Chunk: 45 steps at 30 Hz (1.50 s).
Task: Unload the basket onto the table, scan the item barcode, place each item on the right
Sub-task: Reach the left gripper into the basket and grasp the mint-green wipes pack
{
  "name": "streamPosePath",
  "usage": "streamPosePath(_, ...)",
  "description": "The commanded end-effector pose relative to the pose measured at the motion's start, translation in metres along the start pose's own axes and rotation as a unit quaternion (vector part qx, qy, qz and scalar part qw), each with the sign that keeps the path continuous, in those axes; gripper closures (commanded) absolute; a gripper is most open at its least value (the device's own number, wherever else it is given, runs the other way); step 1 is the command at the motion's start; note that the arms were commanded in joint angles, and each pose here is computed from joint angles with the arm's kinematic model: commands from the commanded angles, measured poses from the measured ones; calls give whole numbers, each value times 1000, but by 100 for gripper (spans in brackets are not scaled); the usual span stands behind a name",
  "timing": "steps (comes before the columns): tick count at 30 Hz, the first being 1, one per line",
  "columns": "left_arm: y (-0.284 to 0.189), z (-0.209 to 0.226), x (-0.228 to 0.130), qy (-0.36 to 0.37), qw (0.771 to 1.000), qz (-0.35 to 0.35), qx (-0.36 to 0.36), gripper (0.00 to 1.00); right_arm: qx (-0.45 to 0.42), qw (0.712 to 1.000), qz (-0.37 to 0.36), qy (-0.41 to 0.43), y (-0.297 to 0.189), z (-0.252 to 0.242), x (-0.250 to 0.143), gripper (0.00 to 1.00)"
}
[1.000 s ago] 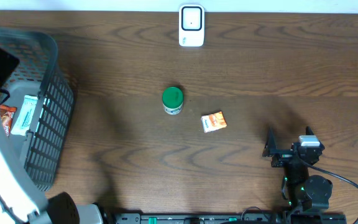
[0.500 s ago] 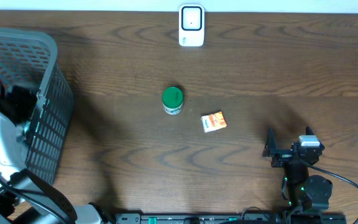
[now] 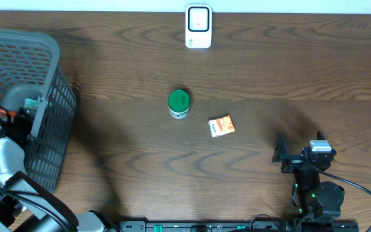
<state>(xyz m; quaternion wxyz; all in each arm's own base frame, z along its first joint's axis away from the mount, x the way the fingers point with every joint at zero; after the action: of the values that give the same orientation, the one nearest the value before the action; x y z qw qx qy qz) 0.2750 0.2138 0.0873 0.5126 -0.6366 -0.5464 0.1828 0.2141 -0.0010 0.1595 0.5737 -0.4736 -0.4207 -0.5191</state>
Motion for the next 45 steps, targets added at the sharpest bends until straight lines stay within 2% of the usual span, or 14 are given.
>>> streamPosePath(1,-1,7,-3,-11,1000,-1,-9,2,4,1000,0,-6,0,1,-1,1)
streamPosePath(13,3,19,2,-23,1000,-10,-2,2,4,1000,0,-6,0,1,-1,1)
streamPosePath(21,36,31,2,-28,1000,4,4,2,4,1000,0,-6,0,1,-1,1)
streamPosePath(31,69,47,-18,-43,998,52,18,0,4,1000,0,-6,0,1,-1,1)
streamPosePath(32,69,47,-19,-44,997,53,17,4,4,1000,0,-6,0,1,-1,1)
streamPosePath(36,69,42,-21,-45,997,61,-2,34,4,1000,0,-6,0,1,-1,1)
streamPosePath(38,69,39,-22,-45,997,64,-11,43,4,1000,0,-6,0,1,-1,1)
streamPosePath(42,69,36,-23,-44,996,69,-23,85,4,1000,0,-6,0,1,-1,1)
streamPosePath(43,68,35,-22,-43,996,68,-23,92,4,1000,0,-6,0,1,-1,1)
streamPosePath(45,66,29,-16,-41,996,65,-38,93,4,1000,0,-6,0,1,-1,1)
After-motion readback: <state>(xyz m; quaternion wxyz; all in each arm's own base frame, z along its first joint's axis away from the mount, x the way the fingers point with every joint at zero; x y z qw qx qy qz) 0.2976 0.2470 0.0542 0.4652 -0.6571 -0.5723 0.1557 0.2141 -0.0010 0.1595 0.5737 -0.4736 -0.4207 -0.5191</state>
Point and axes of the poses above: each gripper's point midway between its finger pads, its own y axis out along the fingers, its own z axis along the line the jaws close on, x = y × z, the point moved 3 cm from there along -y, back along the fingers, and after that the axes turned 11 degrees about y, right-handed, at the moved point
